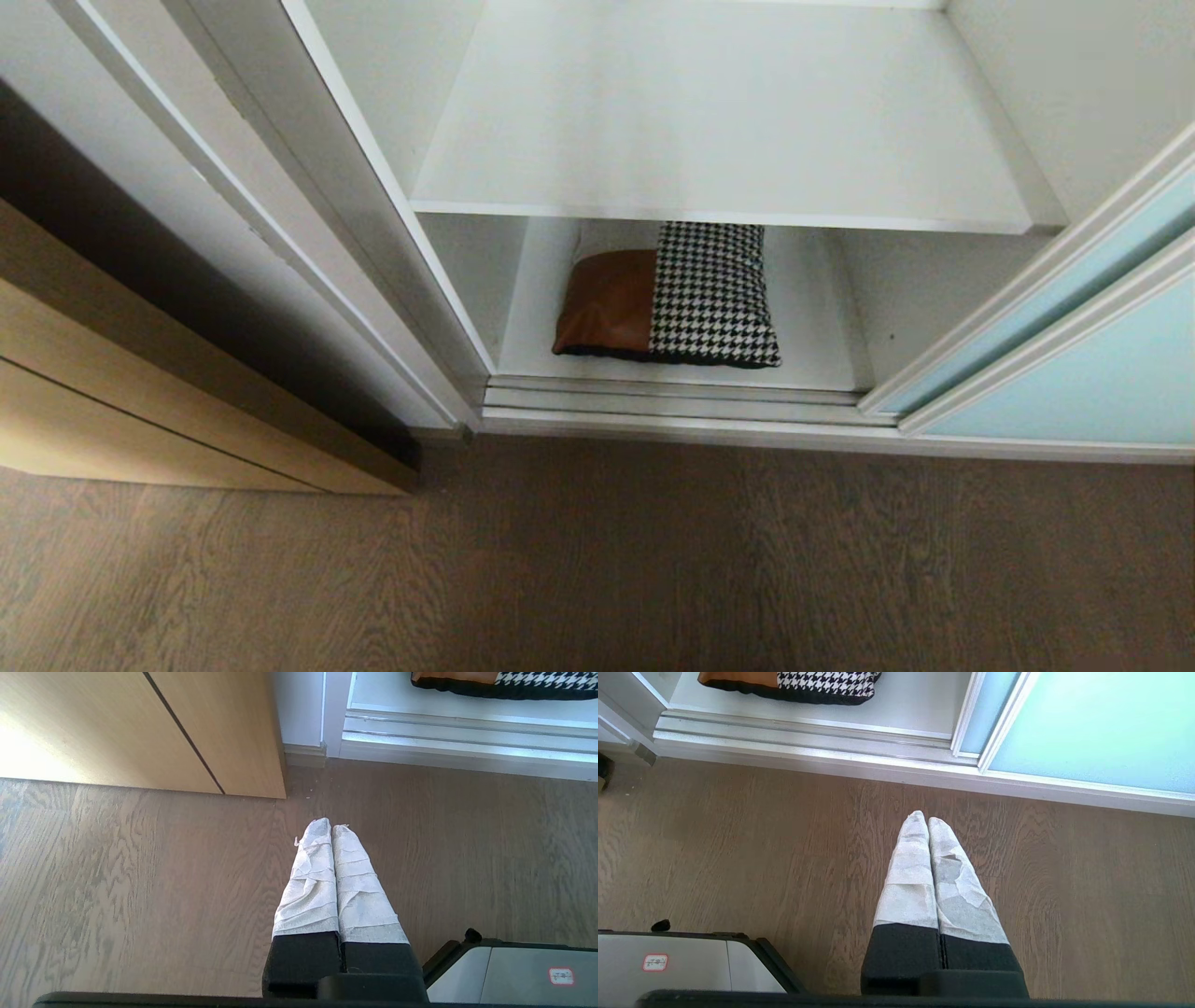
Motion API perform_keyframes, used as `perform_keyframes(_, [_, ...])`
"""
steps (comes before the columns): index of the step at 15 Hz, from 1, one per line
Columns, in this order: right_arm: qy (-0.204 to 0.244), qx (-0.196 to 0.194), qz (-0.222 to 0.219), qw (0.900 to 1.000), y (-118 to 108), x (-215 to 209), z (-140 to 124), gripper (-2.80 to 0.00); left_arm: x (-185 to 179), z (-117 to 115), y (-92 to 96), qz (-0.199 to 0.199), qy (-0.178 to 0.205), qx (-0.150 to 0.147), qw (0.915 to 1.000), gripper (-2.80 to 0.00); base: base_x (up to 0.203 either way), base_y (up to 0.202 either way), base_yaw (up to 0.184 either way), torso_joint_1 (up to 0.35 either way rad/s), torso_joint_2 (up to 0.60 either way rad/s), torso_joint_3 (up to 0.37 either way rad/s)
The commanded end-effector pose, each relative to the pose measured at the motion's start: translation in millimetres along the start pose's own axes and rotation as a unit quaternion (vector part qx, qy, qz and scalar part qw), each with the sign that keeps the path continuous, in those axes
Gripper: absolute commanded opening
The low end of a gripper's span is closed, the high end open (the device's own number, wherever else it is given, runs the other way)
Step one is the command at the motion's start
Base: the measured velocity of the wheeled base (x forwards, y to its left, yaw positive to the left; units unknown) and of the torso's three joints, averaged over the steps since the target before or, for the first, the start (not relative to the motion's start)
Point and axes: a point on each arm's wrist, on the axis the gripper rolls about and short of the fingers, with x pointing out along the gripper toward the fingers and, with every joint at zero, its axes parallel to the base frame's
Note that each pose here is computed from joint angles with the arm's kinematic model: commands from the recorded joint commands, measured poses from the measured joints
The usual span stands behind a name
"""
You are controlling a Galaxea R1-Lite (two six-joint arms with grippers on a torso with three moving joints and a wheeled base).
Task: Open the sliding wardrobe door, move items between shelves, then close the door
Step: Close the door
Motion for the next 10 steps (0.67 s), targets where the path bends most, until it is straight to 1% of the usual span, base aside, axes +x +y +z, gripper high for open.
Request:
perform_keyframes(1, [0.0, 0.0, 0.0, 1.0, 0.0, -0.1, -0.1, -2.8, 0.0, 0.4, 0.0, 0.0, 0.0, 0.0, 1.0, -2.8, 0.0, 0.0, 0.0, 0.0, 0.0, 0.0])
perform_keyframes(10, [0.0, 0.0, 0.0, 1.0, 0.0, -0.1, -0.2, -2.8, 0.1, -0.1, 0.0, 0.0, 0.001, 0.0, 1.0, -2.8, 0.0, 0.0, 0.0, 0.0, 0.0, 0.0])
